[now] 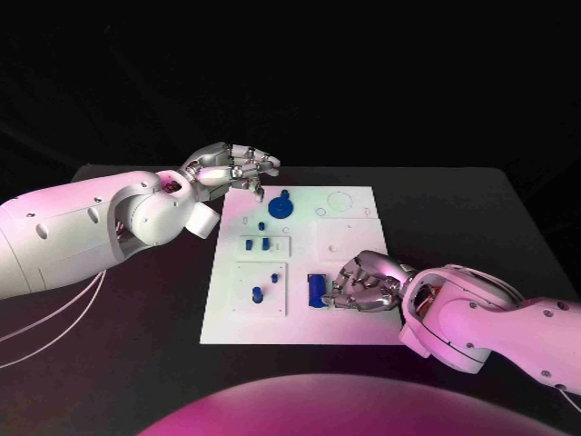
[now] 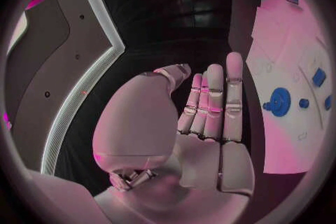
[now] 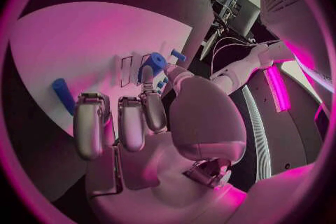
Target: Assemble the parts on the task board
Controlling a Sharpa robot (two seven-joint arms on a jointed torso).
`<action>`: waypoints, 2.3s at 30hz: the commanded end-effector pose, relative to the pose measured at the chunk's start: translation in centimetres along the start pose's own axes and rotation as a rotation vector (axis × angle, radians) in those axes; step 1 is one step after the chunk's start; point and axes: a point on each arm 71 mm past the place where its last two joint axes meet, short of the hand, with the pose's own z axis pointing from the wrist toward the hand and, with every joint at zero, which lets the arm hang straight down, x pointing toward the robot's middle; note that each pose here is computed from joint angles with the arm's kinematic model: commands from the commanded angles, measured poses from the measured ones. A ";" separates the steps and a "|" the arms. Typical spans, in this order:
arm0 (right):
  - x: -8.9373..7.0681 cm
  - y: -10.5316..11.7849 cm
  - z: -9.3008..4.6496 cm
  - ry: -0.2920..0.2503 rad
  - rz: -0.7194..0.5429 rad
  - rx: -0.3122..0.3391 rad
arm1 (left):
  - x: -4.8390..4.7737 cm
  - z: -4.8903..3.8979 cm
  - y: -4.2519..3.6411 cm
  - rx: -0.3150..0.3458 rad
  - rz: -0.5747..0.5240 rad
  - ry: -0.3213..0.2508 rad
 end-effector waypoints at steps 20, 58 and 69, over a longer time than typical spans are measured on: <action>0.2 -0.6 1.4 0.007 -0.010 0.030 | 0.19 -0.01 -0.06 0.005 -0.006 0.022; -5.5 -6.9 -4.6 -0.223 -0.028 0.093 | 0.23 -0.12 -0.08 0.005 -0.002 0.025; -4.7 -8.3 -4.4 -0.218 -0.148 0.175 | 0.42 -0.11 -0.10 0.006 -0.004 0.039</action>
